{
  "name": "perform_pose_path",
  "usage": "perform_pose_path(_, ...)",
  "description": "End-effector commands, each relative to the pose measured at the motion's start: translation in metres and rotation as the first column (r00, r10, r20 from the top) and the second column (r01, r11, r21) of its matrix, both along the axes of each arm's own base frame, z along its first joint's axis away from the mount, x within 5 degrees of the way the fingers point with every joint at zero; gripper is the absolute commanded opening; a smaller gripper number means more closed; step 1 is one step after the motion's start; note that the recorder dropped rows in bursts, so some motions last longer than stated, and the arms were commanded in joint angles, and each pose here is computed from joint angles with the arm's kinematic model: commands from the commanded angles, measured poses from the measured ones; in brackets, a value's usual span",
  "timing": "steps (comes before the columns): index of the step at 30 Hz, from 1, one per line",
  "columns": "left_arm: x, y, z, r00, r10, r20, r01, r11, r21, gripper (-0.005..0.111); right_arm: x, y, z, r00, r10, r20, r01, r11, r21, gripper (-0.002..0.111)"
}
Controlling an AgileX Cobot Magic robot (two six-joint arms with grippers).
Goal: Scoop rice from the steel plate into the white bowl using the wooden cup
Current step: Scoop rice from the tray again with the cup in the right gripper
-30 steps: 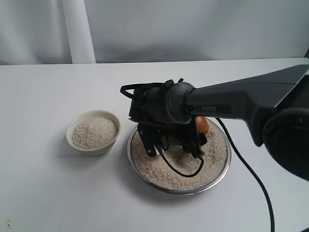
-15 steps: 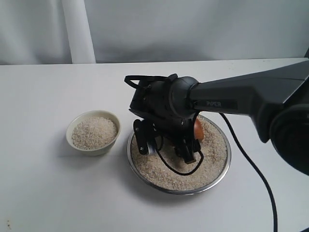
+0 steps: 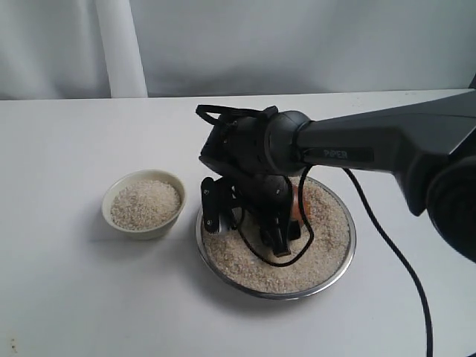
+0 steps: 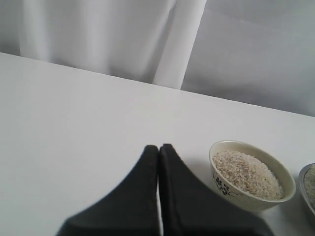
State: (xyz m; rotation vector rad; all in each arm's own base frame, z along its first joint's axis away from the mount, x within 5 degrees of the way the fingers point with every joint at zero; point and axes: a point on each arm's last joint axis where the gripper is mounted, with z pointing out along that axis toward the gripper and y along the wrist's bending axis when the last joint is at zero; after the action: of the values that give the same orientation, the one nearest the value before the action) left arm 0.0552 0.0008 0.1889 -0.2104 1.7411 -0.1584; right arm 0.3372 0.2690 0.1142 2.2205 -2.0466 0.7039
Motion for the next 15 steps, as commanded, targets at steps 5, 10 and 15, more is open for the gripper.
perform_pose_path(5, 0.000, 0.000, 0.000, 1.000, -0.006, 0.002, 0.006, 1.000, -0.007, 0.000, -0.004, -0.019, -0.008, 0.986, -0.155, -0.067, 0.169, 0.934, 0.316, 0.000)
perform_pose_path(10, 0.000, 0.000, 0.000, 1.000, -0.006, 0.002, 0.006, 1.000, -0.007, 0.000, -0.012, -0.052, -0.023, 0.972, -0.222, -0.081, 0.236, 0.882, 0.407, 0.000)
perform_pose_path(15, 0.000, 0.000, 0.000, 1.000, -0.006, 0.002, 0.006, 1.000, -0.007, 0.000, -0.021, -0.070, -0.022, 0.966, -0.258, -0.017, 0.222, 0.794, 0.566, 0.000)
